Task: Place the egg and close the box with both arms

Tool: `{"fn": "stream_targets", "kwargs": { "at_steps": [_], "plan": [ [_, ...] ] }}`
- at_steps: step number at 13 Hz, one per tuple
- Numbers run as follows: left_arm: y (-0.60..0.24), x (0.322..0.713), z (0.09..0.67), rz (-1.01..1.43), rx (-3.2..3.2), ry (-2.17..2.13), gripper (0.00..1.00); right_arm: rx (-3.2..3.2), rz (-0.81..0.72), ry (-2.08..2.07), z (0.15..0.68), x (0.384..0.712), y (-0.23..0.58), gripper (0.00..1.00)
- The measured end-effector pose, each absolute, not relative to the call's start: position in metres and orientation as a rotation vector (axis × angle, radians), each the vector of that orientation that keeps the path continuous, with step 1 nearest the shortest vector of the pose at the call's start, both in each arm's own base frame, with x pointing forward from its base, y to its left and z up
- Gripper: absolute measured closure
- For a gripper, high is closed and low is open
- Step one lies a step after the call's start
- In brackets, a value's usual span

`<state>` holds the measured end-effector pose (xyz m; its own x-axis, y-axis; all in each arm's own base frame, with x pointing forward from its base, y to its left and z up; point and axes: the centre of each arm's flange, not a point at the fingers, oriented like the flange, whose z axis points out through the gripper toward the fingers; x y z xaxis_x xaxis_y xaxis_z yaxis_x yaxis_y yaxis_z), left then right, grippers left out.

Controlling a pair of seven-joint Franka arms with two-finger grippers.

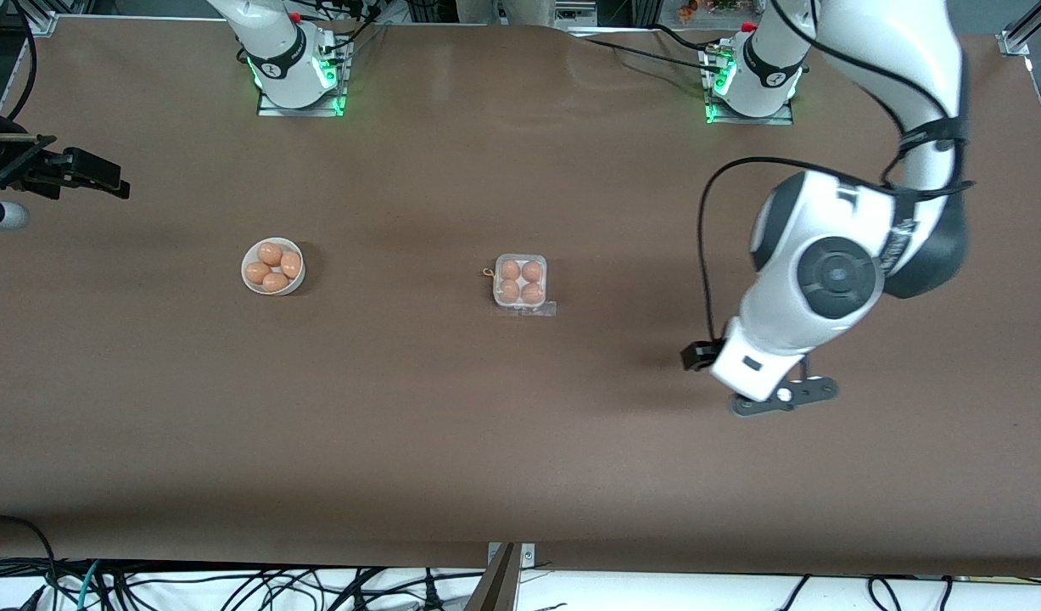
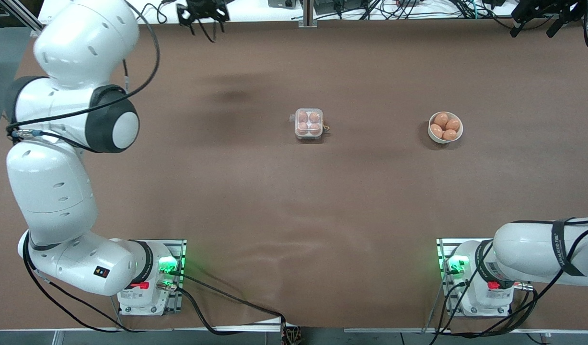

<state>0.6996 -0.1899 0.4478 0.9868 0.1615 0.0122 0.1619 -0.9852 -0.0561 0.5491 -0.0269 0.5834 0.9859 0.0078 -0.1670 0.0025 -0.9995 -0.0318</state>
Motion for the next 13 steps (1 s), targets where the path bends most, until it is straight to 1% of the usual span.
{"fn": "stream_targets", "kwargs": {
  "at_steps": [3,7,10,13],
  "plan": [
    [-0.118,0.695,0.507,-0.048,-3.078,-0.122,0.0,-3.099,0.26,-0.007,0.584,0.549,-0.027,0.0],
    [-0.036,0.669,0.562,-0.08,-3.089,-0.073,0.0,-3.099,0.259,-0.006,0.584,0.549,-0.027,0.0],
    [0.003,0.642,0.569,-0.043,-3.1,-0.058,0.0,-3.1,0.256,-0.006,0.585,0.549,-0.028,0.0],
    [0.003,0.627,0.556,-0.029,-3.122,-0.054,0.0,-3.1,0.253,-0.007,0.586,0.549,-0.028,0.0]
  ]
}}
